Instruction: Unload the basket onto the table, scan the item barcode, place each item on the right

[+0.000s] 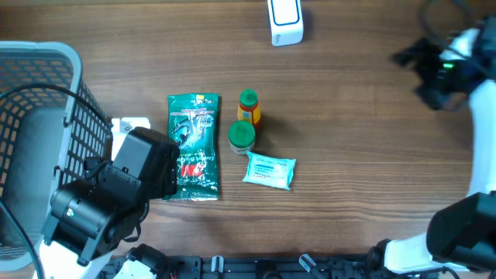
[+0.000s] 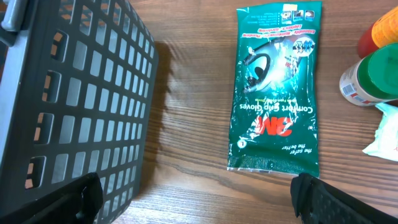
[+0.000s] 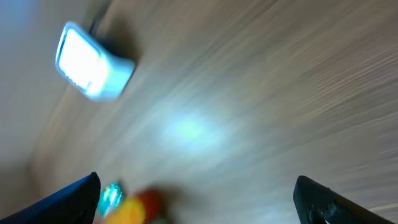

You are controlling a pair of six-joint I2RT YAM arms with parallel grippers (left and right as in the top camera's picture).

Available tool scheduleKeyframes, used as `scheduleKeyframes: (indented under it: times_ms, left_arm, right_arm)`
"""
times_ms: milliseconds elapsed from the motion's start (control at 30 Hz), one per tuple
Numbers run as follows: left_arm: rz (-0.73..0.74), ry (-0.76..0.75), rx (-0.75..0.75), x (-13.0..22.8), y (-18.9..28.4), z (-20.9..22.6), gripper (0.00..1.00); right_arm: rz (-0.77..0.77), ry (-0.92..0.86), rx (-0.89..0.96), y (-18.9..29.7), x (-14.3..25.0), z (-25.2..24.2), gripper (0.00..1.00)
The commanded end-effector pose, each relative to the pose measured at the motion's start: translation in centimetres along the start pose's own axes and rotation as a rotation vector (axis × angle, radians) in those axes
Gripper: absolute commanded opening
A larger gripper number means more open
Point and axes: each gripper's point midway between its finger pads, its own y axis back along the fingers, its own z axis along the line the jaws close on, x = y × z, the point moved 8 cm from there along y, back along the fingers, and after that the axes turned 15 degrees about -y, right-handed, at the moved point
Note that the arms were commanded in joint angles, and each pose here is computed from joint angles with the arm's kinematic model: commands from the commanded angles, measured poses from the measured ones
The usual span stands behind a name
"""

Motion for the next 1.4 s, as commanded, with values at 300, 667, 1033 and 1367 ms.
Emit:
scheduleKeyframes:
  times_ms: [300,667,1033,1367]
  left_arm:
    - [0.005,0.023,-0.003,0.1,-0.1,0.1,1.0]
    - [0.005,0.023,-0.003,0.1,-0.1,0.1,1.0]
    - [0.005,0.023,-0.003,0.1,-0.1,0.1,1.0]
    - [0.005,0.023,-0.003,0.1,-0.1,0.1,1.0]
  right_arm:
    - [0.141,0.34,-0.152,-5.0,18.2,12.1,0.99]
    - [-0.042,0.55,-0.084,-10.4,25.7,13.9,0.99]
    - [-0.071,0.558,0.043,-15.3,26.6,12.1,0.87]
    - [-0.071,0.57,0.172,-18.3,26.5,9.9,0.7]
